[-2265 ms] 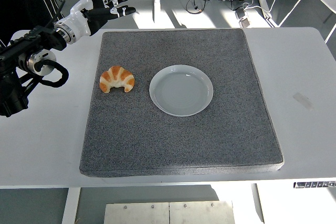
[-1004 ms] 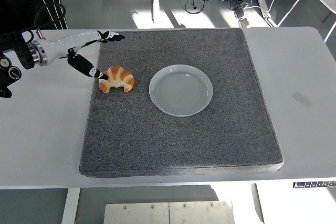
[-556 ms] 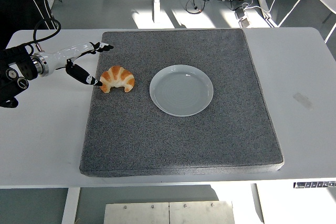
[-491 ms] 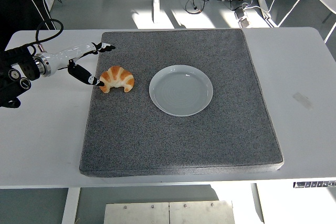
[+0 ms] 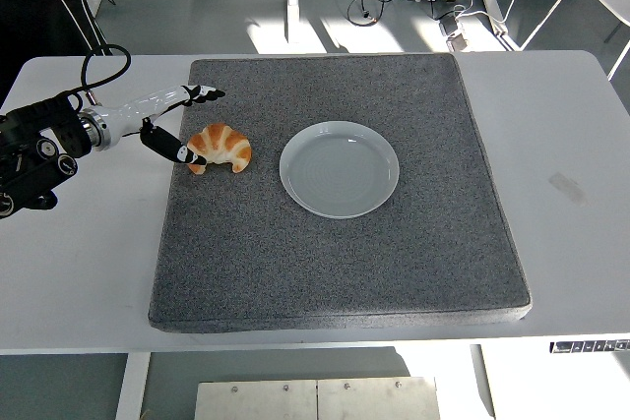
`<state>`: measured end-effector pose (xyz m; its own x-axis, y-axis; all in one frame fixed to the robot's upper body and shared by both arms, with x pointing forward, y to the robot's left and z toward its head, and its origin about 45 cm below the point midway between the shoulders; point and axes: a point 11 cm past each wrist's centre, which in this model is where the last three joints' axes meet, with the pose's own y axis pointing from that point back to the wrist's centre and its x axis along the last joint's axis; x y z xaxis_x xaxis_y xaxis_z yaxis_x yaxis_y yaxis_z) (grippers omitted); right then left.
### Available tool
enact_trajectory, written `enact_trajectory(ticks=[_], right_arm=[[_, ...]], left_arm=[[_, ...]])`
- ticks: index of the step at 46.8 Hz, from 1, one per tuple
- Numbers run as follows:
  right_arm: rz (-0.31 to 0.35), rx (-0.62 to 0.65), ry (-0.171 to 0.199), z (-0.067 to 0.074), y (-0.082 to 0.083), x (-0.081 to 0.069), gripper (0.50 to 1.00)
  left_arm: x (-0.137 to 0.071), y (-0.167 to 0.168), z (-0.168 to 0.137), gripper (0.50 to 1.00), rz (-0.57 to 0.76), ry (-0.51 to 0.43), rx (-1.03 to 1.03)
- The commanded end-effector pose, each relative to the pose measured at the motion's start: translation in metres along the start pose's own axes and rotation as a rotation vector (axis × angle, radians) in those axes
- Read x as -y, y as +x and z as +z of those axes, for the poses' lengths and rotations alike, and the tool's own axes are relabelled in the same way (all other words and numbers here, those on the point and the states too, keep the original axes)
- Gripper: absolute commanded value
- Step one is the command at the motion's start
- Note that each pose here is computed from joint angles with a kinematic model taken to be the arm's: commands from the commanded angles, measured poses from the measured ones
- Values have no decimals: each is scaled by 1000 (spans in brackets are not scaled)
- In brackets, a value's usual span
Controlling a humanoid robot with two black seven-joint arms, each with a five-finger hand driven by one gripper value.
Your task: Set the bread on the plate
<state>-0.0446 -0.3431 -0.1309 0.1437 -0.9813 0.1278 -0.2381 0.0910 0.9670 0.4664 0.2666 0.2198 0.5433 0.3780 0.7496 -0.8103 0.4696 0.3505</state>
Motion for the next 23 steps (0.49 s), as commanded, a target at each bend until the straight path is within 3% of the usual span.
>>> enact_trajectory(ticks=[1,19,23], right_arm=[[0,0,1,0,0,0,1000],[0,0,0,0,0,0,1000],[1,-1,1,0,0,0,1000]], left_arm=[[4,-3,-1,925,2,7,1],[14,-18,4,898,-5,-11,22],[14,-19,3,803,-8,-11,25]])
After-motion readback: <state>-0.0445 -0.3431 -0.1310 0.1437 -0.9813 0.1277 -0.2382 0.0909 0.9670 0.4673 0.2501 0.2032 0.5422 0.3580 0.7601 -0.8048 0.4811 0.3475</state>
